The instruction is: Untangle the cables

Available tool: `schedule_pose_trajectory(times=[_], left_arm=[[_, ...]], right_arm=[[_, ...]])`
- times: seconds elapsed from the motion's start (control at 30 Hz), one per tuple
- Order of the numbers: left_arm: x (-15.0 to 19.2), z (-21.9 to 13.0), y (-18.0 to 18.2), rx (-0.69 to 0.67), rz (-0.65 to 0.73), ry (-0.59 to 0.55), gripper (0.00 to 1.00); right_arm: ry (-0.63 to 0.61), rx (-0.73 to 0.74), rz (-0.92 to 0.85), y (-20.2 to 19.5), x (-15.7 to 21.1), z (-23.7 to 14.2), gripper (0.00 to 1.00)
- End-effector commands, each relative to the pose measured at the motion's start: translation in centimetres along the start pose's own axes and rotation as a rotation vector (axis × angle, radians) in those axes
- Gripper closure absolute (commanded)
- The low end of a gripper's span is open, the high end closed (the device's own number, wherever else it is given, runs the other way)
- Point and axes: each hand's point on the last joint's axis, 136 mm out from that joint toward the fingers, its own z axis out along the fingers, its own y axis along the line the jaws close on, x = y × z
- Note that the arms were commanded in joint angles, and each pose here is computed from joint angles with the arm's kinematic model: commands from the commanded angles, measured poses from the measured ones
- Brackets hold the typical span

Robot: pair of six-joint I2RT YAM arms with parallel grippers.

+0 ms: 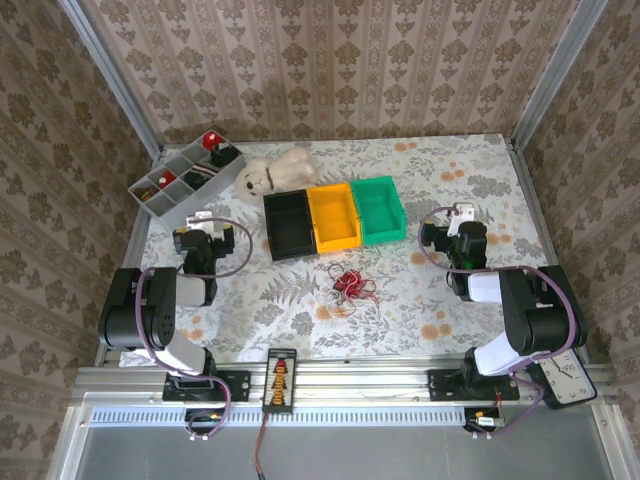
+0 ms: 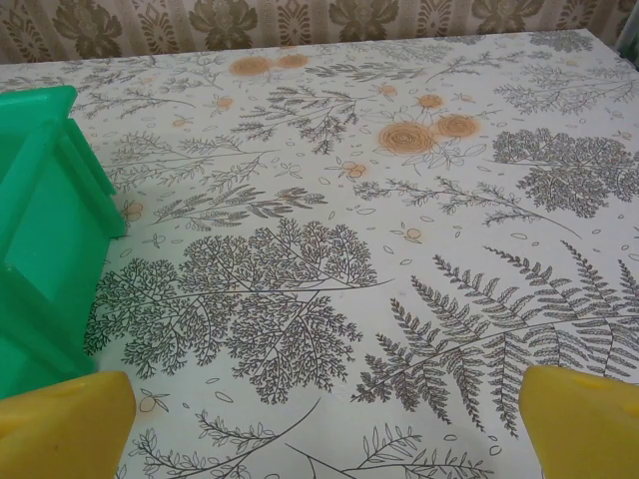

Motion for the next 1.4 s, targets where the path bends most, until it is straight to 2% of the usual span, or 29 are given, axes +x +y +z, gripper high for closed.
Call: schedule_pose_trajectory(times=[0.0,0.77,0.93,1.03,1.13,1.17,1.2,1.3,1.37], left_arm=[[-1.1,0.2,0.0,0.009,-0.016,-0.029,0.0],[-1.0,0.2,0.5,-0.016,-0.029,-0.028,0.0],[-2.1,-0.3,-1.2,0.052,0.033,-0.05,0.0],[-3.9,-1.3,-1.2,0.001,0.078,-0.044,0.0],[-6.1,-2.9,-2.3,-0.024,0.153,-0.006,0.0],[-6.8,-3.4,-2.5,-0.039,0.155,0.008,0.0],[-7.2,-3.9,-3.1,-0.043,0.165,0.024,0.0],[-8.0,-5.6,-5.1,-0.082,0.145,0.034,0.0],[-7.5,-6.9,-8.8,0.041,0.126,0.07,0.0]], right_arm=[[-0.015,-0.02,-0.019,0.5,-0.6,0.2,0.0],[-0.006,-0.032,-0.004,0.4,-0.5,0.3,0.0],[-0.01,-0.047,0.002,0.5,-0.6,0.2,0.01],[-0.014,-0.045,0.002,0.4,-1.1,0.2,0.18],[0.081,-0.018,0.013,0.2,-2.8,-0.2,0.22],[0.124,0.012,0.025,0.0,-3.4,-0.3,0.27],[0.108,0.011,0.036,0.4,-5.1,-1.0,0.3],[0.045,-0.047,0.011,3.8,-7.3,-2.6,0.33],[0.057,-0.127,-0.027,7.0,-7.8,-3.8,0.33]])
